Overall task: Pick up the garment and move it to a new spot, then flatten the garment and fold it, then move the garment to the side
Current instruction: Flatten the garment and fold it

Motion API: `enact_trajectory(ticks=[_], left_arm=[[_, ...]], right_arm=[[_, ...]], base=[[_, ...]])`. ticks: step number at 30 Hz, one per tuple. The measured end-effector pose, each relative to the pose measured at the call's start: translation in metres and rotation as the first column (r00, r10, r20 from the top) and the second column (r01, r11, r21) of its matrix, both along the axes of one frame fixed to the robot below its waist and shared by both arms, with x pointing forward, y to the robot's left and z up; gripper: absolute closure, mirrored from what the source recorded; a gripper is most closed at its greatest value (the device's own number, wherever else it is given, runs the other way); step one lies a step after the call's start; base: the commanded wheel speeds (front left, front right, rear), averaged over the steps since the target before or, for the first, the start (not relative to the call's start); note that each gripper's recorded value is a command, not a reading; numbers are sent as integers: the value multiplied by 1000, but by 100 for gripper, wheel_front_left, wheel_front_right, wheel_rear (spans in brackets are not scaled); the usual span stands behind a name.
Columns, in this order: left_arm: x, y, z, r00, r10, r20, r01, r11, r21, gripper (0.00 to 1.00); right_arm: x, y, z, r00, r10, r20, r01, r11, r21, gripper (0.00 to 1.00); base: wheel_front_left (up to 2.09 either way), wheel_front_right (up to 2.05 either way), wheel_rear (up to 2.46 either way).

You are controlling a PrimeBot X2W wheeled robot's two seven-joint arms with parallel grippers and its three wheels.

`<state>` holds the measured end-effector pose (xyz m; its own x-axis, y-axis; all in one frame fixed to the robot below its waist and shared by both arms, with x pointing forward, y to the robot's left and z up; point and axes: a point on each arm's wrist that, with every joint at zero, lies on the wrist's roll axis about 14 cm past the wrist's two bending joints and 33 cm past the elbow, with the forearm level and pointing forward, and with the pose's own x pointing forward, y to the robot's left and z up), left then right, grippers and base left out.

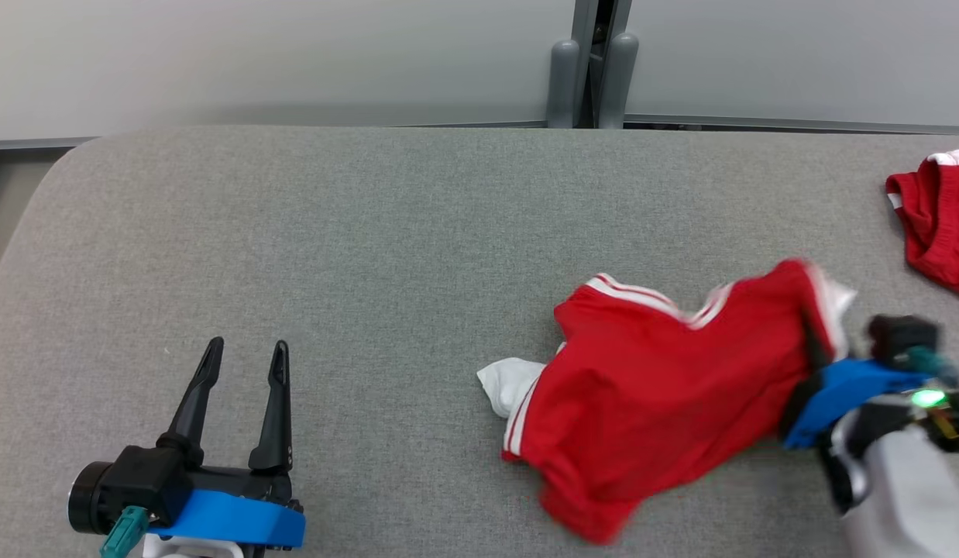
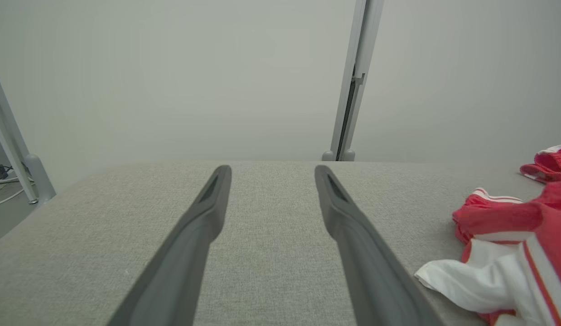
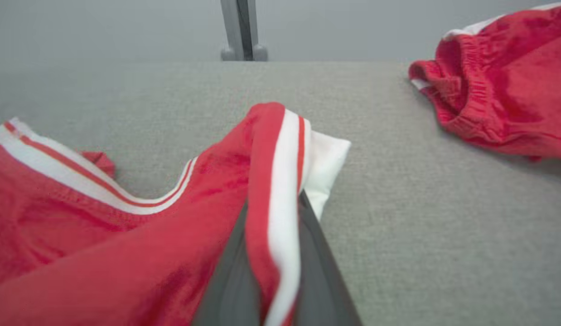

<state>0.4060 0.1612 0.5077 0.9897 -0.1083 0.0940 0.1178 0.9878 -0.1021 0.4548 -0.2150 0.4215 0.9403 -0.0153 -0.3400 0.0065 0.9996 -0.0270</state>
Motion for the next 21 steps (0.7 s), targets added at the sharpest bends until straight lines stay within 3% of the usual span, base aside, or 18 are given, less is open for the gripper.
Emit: enact_trajectory(ticks=[6,11,15,21], left_arm=[[0,0,3,1000,0,9,0,1000,2,0],[-3,0,3,1000,4,8,-4,1000,-3,0],[-5,-1,6,1000,5,17,-5,1000,-5,0],[-5,-6,11,999,-8,31,8,1000,-10,0]], right_arm=[[13,-75,65,958,-183,222,189,982,-10,100],[11,-102,111,902,-237,361,261,965,-20,100],[9,-92,141,873,-199,444,239,971,-34,100],[11,-31,176,852,-41,523,80,995,-52,100]], base=[[0,0,0],[0,0,0],[0,0,0],[0,0,0]])
